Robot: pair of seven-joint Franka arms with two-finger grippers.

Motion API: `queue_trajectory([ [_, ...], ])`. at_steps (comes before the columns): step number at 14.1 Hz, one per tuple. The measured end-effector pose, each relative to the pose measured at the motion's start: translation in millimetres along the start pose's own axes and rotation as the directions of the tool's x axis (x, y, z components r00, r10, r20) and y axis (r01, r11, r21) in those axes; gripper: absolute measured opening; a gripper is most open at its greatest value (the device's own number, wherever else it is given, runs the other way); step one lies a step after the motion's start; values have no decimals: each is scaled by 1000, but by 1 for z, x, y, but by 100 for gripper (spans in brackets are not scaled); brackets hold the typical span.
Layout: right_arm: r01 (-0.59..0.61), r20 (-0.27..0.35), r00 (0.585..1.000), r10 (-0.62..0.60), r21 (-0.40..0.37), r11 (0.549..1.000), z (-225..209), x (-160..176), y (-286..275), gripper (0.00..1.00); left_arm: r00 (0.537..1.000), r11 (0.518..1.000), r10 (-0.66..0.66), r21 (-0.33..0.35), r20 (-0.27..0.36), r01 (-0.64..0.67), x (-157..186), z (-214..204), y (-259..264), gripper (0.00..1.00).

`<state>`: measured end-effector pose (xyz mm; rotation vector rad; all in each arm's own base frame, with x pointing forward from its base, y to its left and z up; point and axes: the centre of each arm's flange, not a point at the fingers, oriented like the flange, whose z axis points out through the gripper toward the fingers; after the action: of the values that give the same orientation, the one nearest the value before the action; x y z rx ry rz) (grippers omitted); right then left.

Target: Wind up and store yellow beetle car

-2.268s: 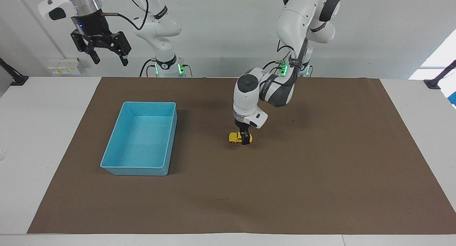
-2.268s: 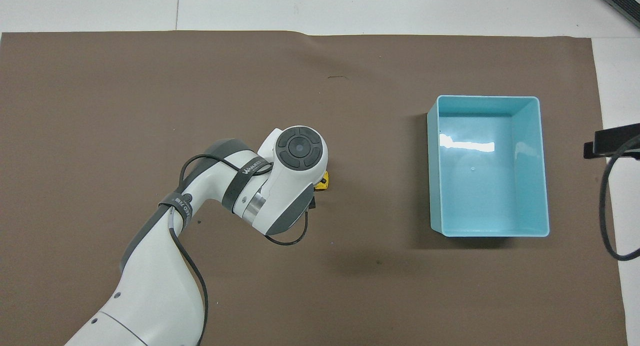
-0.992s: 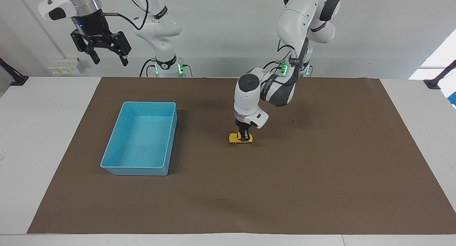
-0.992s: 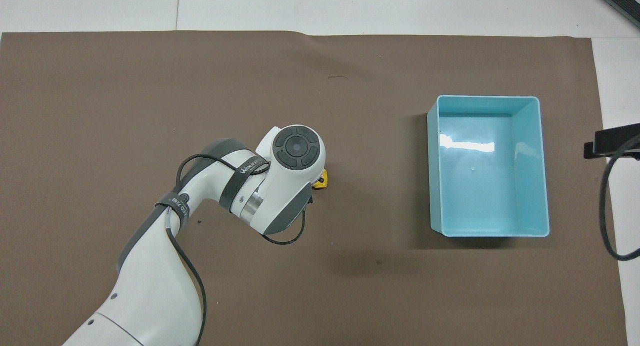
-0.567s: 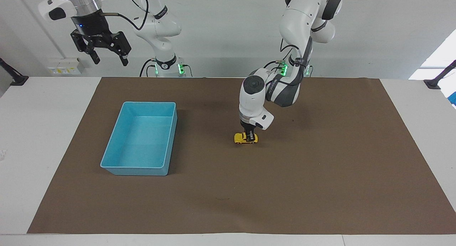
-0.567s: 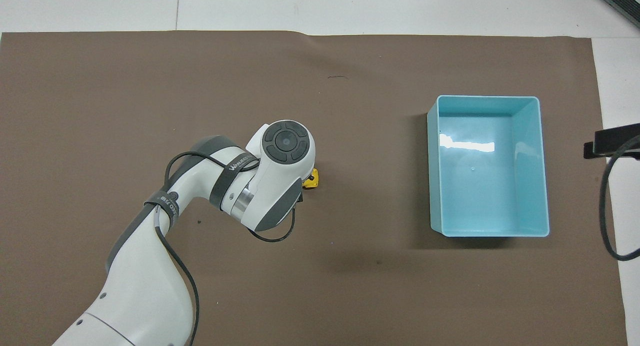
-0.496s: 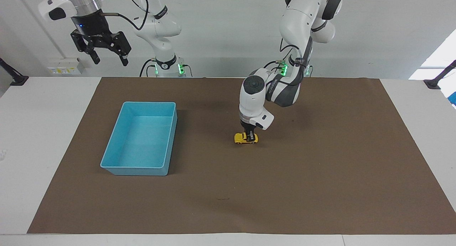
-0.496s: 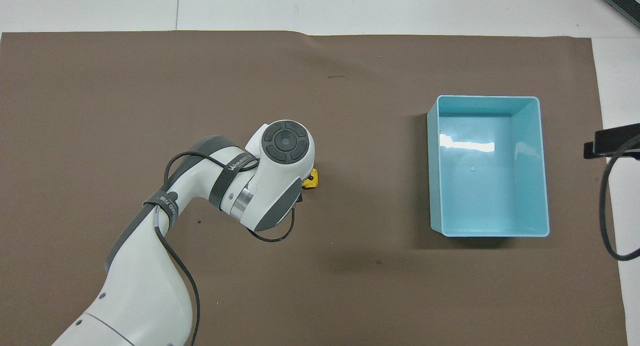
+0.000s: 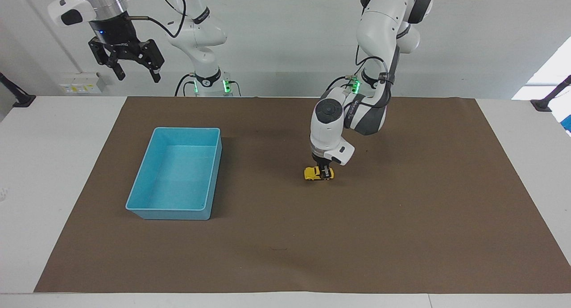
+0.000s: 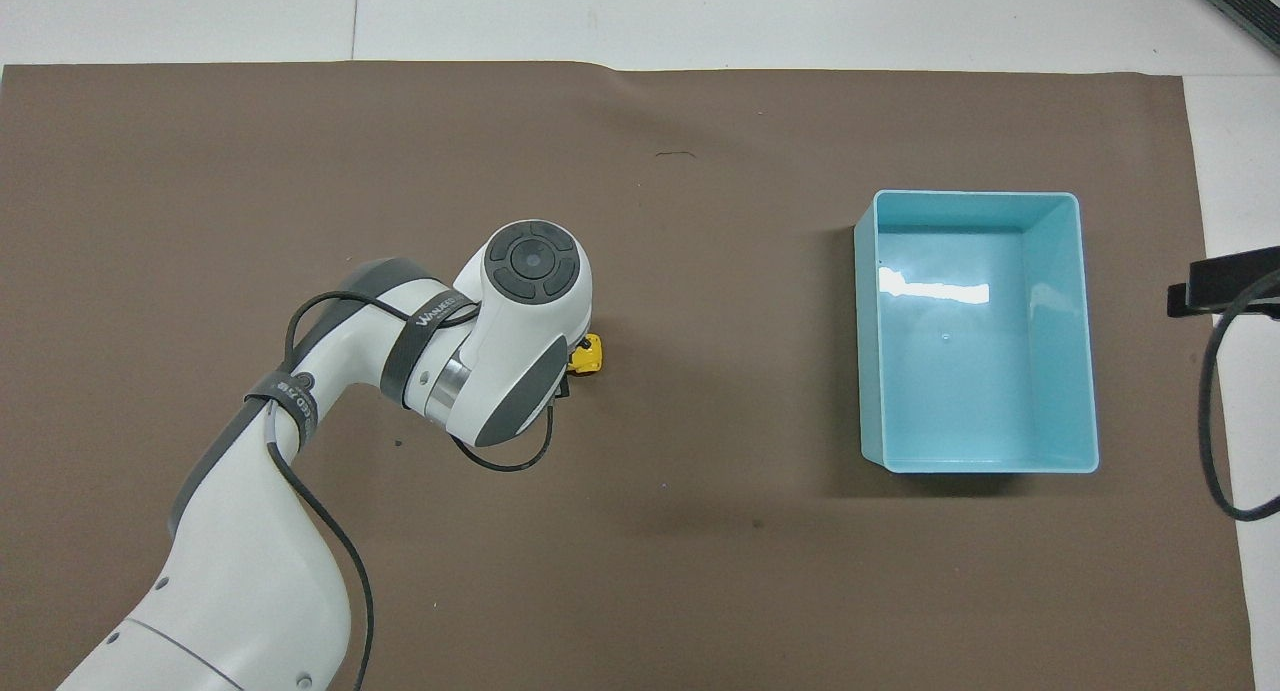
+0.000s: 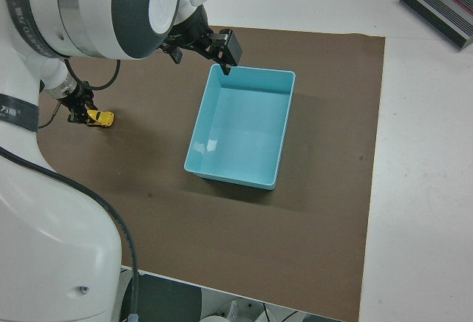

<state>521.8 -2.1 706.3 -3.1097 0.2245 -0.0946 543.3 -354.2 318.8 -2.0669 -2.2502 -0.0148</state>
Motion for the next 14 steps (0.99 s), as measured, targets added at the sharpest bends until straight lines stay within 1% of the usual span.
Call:
queue_trajectory([
  [3, 0, 0, 1000, 0, 0, 1000, 0, 0, 0, 100, 1000, 1000, -1, 20, -18, 1, 21, 1, 9, 42],
  [8, 0, 0, 1000, 0, 0, 1000, 0, 0, 0, 100, 1000, 1000, 0, 29, -29, 0, 55, 3, 19, 42],
  [13, 0, 0, 1000, 0, 0, 1000, 0, 0, 0, 100, 1000, 1000, 1, 24, -31, 0, 59, 4, 18, 42],
  [14, 0, 0, 1000, 0, 0, 1000, 0, 0, 0, 100, 999, 1000, 9, 26, -38, -8, 60, 7, 18, 51],
])
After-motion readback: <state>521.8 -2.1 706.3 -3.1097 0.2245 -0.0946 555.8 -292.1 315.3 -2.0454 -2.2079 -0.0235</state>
